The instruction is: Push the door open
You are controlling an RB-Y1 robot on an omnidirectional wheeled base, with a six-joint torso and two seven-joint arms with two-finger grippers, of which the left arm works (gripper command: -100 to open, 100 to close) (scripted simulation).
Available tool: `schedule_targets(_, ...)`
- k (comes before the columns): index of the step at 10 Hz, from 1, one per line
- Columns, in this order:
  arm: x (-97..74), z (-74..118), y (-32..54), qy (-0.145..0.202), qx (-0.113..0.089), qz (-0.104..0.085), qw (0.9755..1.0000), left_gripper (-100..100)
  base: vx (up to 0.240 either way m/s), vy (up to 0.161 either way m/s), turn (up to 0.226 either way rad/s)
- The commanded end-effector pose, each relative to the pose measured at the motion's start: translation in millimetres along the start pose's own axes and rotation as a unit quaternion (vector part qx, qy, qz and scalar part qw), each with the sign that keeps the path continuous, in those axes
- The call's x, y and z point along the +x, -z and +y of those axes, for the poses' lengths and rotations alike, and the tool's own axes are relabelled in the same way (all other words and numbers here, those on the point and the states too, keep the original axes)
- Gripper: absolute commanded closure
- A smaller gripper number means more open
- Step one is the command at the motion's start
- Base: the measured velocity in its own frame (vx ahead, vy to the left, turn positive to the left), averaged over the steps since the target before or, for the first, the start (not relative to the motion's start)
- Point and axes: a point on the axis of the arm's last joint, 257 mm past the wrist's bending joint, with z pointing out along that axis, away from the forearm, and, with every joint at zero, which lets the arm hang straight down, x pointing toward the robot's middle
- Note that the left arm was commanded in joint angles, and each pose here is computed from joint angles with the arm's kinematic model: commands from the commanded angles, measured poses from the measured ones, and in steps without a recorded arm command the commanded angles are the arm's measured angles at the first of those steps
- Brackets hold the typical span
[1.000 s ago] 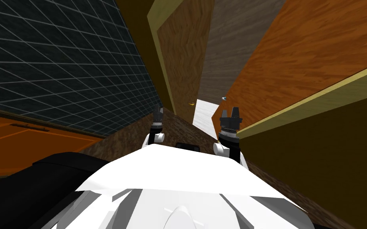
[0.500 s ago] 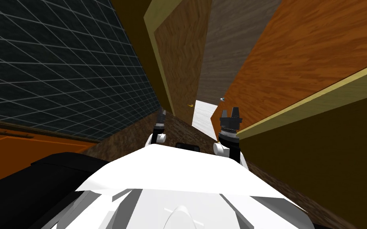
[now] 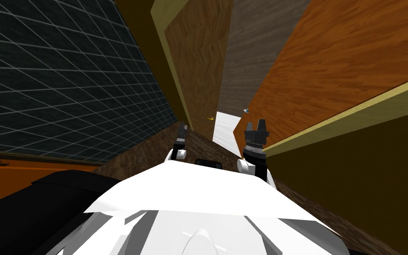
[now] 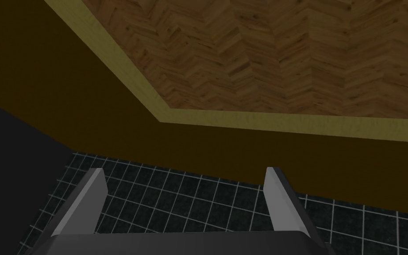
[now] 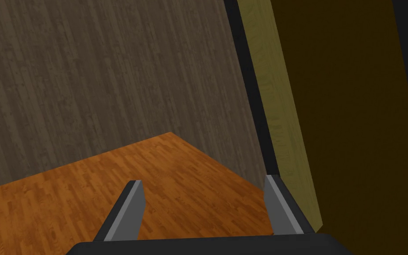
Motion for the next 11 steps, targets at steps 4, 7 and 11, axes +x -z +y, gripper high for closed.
schedule_targets(4,19.9,36.1,12.5,0.018,-0.031,0.018,0.9992,-100,0.097,0.023,-0.079)
schedule_targets(7,34.0,58.8,21.2,0.029,-0.051,0.030,0.9978,-100,0.090,0.028,-0.073)
schedule_targets(11,48.7,82.7,32.5,0.040,-0.073,0.042,0.9956,-100,0.071,0.019,-0.062)
